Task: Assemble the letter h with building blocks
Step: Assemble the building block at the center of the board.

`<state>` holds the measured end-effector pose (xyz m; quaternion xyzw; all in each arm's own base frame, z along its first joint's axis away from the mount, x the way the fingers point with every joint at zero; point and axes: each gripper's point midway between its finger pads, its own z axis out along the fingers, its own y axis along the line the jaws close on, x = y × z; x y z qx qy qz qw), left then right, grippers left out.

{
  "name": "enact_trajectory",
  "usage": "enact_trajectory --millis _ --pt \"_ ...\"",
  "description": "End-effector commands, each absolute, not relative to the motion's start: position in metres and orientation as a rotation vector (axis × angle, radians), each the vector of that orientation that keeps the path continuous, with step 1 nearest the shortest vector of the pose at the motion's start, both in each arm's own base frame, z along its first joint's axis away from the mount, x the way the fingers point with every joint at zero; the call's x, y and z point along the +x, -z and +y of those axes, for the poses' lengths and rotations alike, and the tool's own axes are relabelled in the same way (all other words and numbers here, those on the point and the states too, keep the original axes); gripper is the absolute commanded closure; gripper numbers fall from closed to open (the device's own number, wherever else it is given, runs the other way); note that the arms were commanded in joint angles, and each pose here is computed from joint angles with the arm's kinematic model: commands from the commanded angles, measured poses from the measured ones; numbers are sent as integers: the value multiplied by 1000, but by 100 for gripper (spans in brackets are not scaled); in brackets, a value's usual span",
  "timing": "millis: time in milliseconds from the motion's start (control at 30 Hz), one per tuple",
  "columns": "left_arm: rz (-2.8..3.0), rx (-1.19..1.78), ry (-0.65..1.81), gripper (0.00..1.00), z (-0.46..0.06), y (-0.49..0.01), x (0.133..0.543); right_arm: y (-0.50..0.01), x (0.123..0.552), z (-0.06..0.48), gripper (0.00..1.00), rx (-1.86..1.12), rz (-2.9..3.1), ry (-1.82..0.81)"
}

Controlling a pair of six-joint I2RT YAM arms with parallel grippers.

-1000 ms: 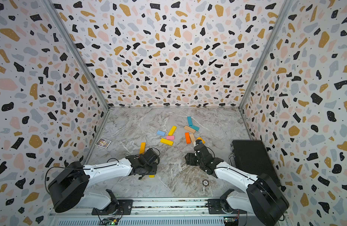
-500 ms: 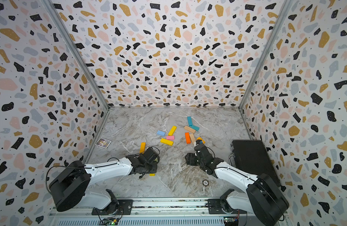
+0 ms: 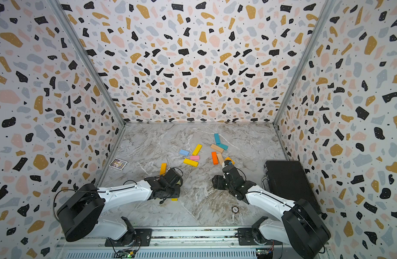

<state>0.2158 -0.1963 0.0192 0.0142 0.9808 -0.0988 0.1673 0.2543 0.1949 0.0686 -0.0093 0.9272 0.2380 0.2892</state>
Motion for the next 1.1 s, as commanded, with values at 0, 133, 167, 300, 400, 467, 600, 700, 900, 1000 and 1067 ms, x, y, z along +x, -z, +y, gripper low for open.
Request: enact_trajectory --millis 0,133,167,300,400,467,600,700,900,1000,1067 --pt "2803 40 247 92 -192 -14 216 -72 255 193 26 -13 2460 -647" --pt "2799 41 232 85 -188 -14 216 -72 255 193 26 -11 2460 -649" --pt "2800 40 226 83 -187 -13 215 -72 255 193 26 -11 2460 -650" --pt "2795 39 227 78 -187 -14 216 -71 254 194 26 -11 2461 -655" --pt "2793 38 229 71 -187 -15 216 -72 255 194 26 -9 2457 -659" --pt "2788 40 235 66 -188 -16 217 -72 255 194 26 -9 2458 -659" --pt "2783 44 241 63 -189 -17 217 -72 254 194 26 -7 2460 -664" --pt "2784 43 239 61 -188 -17 217 -72 255 194 26 -8 2458 -669" --pt "2780 42 258 50 -191 -20 218 -72 255 194 26 -5 2457 -673" --pt "2746 39 310 42 -196 -35 222 -73 254 195 25 -7 2454 -680" --pt "2706 43 348 37 -201 -52 226 -74 255 194 23 -5 2447 -681"
